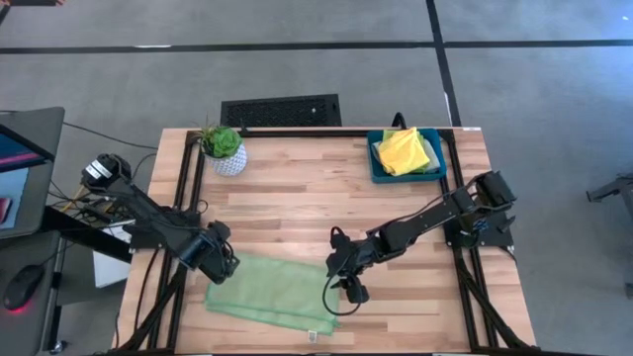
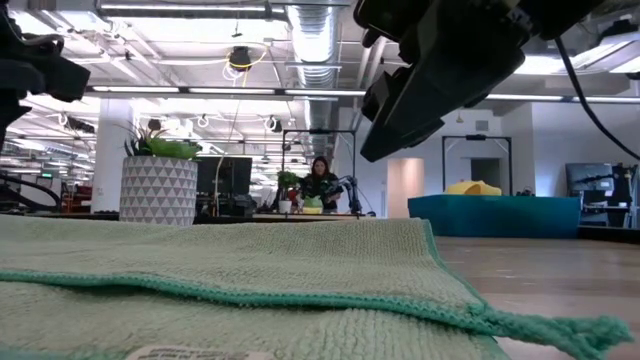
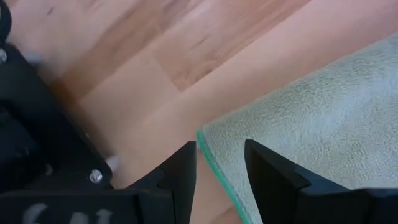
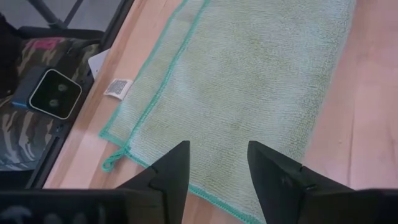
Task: Fold microfiber towels
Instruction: Fold the green microfiber towel
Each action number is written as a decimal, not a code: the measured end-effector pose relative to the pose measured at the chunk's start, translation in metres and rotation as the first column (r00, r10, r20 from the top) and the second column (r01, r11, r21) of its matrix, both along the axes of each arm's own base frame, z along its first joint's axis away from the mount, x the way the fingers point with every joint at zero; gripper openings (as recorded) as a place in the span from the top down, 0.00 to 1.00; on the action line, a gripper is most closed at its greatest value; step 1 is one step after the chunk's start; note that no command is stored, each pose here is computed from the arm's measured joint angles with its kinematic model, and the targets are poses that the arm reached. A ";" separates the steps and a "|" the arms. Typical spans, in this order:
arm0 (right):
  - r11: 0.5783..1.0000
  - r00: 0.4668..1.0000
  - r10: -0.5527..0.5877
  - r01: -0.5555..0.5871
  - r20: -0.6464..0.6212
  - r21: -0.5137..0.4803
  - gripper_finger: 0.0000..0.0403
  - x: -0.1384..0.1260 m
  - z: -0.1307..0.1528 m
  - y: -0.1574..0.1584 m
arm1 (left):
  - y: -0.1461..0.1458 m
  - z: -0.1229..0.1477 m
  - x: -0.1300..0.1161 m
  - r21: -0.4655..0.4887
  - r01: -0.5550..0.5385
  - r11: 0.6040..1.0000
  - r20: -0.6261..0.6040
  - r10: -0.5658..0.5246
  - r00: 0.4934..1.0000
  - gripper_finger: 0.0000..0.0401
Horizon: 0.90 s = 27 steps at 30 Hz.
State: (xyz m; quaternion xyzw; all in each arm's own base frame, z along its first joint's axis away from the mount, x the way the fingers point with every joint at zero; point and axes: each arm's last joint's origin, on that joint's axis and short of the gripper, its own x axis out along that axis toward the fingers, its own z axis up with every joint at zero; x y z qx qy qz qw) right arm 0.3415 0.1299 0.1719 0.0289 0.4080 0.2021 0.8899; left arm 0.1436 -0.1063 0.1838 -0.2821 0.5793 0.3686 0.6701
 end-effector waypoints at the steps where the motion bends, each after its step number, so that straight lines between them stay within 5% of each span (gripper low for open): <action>1: 1.000 1.000 0.001 -0.001 0.000 0.000 0.54 0.000 0.000 0.000 | 0.000 0.000 0.000 -0.004 -0.012 1.000 -0.001 0.012 1.000 0.68; 21: 1.000 0.999 0.016 -0.016 -0.036 -0.013 0.55 -0.005 -0.002 0.004 | -0.019 -0.043 -0.017 -0.235 -0.141 0.962 0.058 0.159 0.986 0.68; 27: 1.000 0.999 0.014 -0.014 -0.035 -0.013 0.55 -0.004 -0.002 0.004 | -0.024 -0.034 -0.012 -0.255 -0.083 0.963 0.068 0.103 0.992 0.68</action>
